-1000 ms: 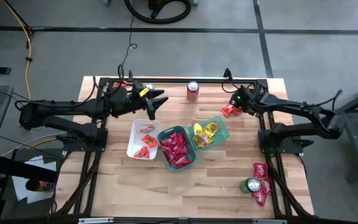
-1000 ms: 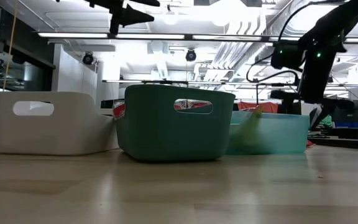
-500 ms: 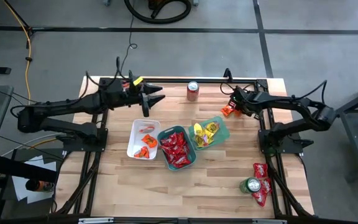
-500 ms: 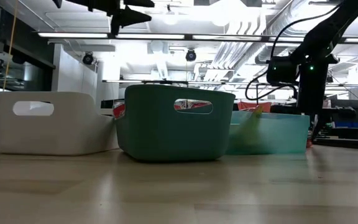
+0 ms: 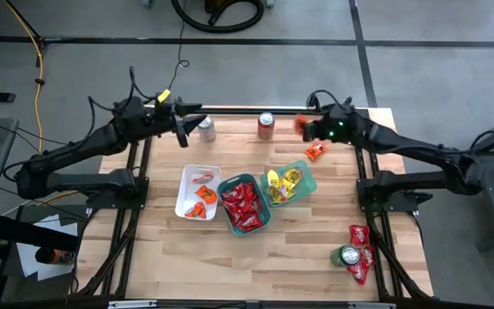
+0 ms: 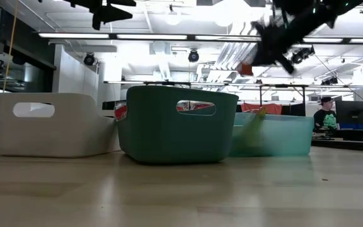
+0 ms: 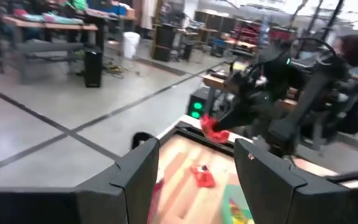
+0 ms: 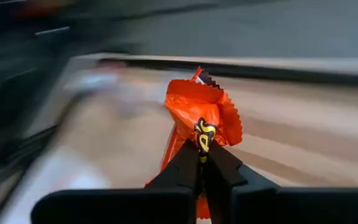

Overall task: Sort candy
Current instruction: Put the orange chocolate into the white bin

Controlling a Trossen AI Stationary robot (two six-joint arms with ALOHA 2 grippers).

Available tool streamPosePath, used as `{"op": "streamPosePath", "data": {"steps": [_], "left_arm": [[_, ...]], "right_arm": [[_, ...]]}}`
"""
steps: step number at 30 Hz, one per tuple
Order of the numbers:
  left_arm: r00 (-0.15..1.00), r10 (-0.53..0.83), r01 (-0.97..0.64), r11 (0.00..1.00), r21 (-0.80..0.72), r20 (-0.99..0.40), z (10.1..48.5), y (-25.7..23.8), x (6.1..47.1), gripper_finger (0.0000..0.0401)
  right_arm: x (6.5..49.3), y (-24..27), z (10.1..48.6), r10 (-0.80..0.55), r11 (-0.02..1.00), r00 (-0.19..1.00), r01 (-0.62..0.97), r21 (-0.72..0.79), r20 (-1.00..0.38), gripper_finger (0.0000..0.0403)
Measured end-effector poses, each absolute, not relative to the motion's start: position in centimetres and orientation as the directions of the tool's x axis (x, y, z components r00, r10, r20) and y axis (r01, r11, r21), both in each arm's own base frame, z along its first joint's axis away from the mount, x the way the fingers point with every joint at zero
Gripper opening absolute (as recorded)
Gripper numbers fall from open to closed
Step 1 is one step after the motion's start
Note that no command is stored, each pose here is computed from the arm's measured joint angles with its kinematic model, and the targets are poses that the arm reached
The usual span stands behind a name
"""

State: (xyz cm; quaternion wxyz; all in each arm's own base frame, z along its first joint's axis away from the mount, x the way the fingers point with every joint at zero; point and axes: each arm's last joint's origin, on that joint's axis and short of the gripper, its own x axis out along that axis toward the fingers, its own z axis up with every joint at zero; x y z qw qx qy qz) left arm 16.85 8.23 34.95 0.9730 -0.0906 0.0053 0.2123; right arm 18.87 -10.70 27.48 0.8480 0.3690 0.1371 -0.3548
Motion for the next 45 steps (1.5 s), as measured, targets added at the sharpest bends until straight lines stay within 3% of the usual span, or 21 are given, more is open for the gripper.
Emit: {"op": "streamPosePath", "data": {"steps": [2, 4, 10, 16, 27, 35, 45], "left_arm": [[0.926, 0.375, -0.378, 0.907, -0.185, -0.050, 34.9, 8.1, 16.9, 0.0195], [0.947, 0.318, -0.321, 0.924, -0.208, -0.048, 34.9, 7.9, 17.2, 0.0195], [0.988, 0.133, -0.151, 0.935, -0.321, -0.080, 34.1, 6.7, 19.1, 0.0195], [0.990, 0.052, -0.095, 0.937, -0.336, -0.133, 32.9, 5.1, 21.5, 0.0195], [0.995, 0.068, -0.089, 0.943, -0.321, -0.077, 33.5, 5.2, 21.2, 0.0195], [0.993, 0.119, -0.115, 0.944, -0.308, -0.004, 34.9, 5.8, 19.4, 0.0195], [0.991, 0.131, -0.118, 0.945, -0.304, 0.020, 35.4, 5.8, 18.7, 0.0195]], "right_arm": [[20.1, -9.5, 28.8, -0.376, 0.664, 0.853, 0.521, 0.536, -0.362, 0.0010], [21.1, -8.1, 29.8, -0.247, 0.785, 0.935, 0.346, 0.514, -0.253, 0.0012], [24.0, -4.2, 30.3, 0.009, 0.930, 0.993, 0.036, 0.366, -0.120, 0.0003], [25.7, -1.9, 29.3, 0.111, 0.950, 0.986, -0.068, 0.306, -0.126, 0.0004], [26.9, -2.0, 30.3, 0.064, 0.940, 0.996, -0.040, 0.338, -0.061, 0.0003], [35.1, -2.4, 30.4, 0.094, 0.982, 0.982, -0.065, 0.176, -0.163, 0.0003], [45.1, -2.5, 25.4, 0.124, 0.972, 0.952, -0.059, 0.229, -0.281, 0.0017]]}}
